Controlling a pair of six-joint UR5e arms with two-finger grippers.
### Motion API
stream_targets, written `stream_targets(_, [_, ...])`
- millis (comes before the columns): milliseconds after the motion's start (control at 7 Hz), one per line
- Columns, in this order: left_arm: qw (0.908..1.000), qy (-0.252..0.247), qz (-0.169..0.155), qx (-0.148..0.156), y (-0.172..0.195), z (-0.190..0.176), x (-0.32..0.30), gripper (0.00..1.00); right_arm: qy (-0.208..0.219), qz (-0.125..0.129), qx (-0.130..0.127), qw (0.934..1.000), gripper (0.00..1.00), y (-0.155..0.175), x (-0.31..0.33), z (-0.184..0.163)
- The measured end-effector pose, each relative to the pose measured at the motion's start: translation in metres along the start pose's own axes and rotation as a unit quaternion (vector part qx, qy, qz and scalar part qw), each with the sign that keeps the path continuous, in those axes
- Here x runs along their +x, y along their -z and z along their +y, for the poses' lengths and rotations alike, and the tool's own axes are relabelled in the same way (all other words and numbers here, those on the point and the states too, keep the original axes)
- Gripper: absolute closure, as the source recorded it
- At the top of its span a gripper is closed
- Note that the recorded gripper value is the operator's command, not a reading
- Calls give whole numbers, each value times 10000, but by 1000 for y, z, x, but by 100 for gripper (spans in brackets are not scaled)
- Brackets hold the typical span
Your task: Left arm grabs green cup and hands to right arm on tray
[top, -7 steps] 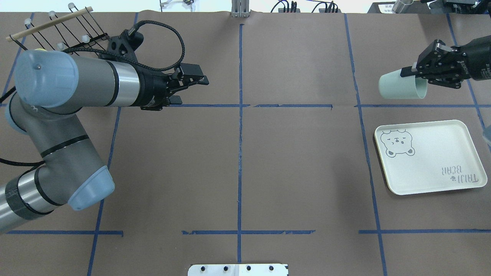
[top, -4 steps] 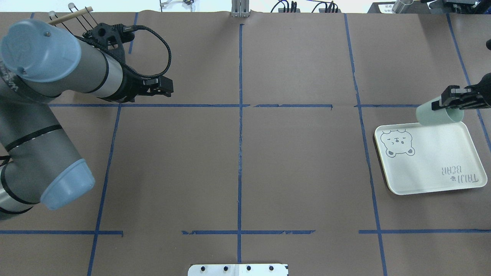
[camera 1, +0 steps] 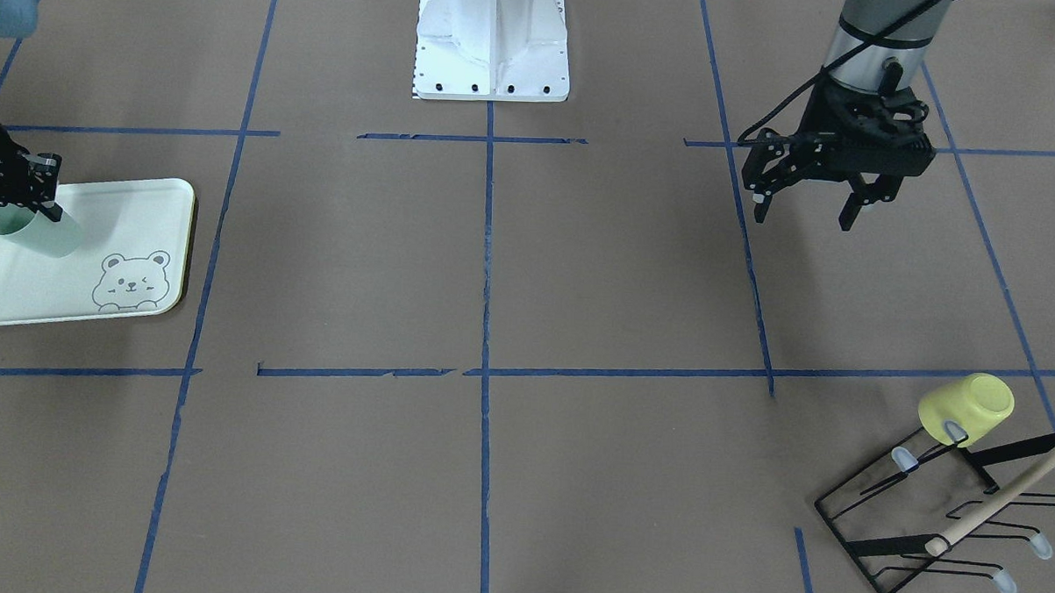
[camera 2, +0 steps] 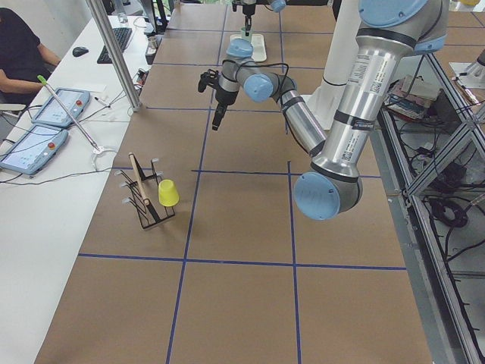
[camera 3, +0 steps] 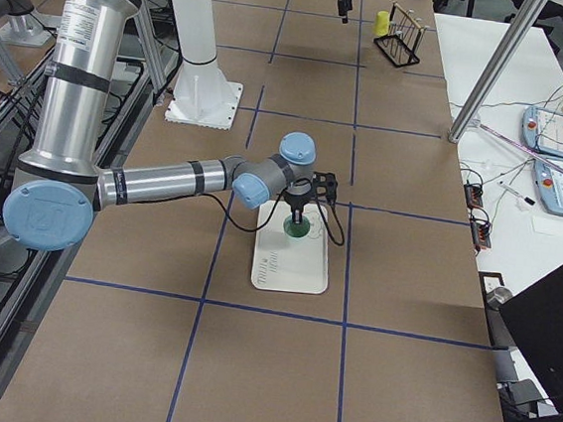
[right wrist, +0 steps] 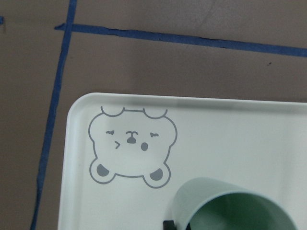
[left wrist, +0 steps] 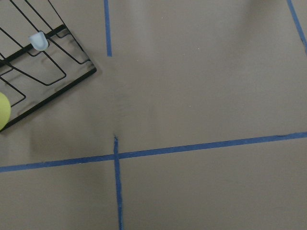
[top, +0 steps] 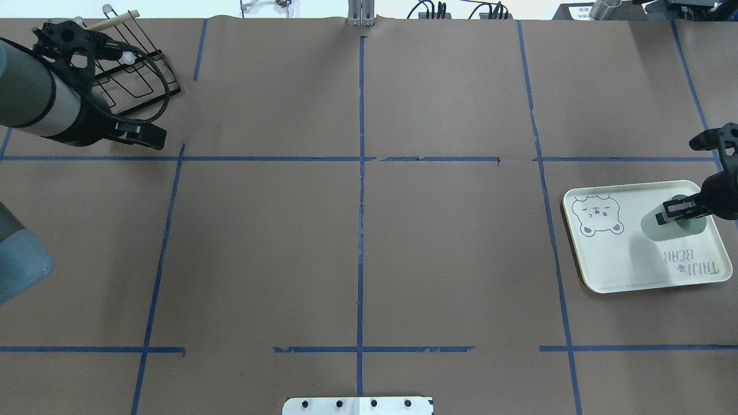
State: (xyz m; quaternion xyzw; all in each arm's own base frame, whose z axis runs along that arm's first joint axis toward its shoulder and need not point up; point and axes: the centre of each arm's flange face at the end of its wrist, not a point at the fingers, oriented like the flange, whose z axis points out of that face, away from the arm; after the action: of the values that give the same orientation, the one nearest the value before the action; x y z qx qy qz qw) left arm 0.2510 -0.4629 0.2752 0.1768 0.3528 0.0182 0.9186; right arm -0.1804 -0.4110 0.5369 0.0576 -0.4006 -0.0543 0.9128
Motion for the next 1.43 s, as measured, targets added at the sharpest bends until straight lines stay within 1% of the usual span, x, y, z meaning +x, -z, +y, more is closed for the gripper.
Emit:
stream_targets(143, [10000,-73,2,-46,4,5,-13,0,82,42,-93,9999,100,-9,2,2])
stream_targets(286, [9999,-95,4,-73,7,9,-20,0,124,75,-139,9998,97,-15,2,4])
stream_targets(571, [9999,-112,19,-78,10,12,-23,0,181,114,-169,9996,84,-19,0,5])
stream_targets(714, [9999,-114,27,-71,11,13,-23,0,188,139,-174,9996,1,-21,-1,5])
stream_targets(1143, [9999,-113,32,-52,13,13,-23,0,176,223,-138,9995,0,-19,-3,3])
stream_targets(1286, [9999,-111,31,-48,14,13,-23,0,180,207,-66,9996,0,-12,-4,1])
stream_targets(1429, [9999,-112,26,-47,14,13,-24,0,166,151,83,9997,0,4,-5,-3])
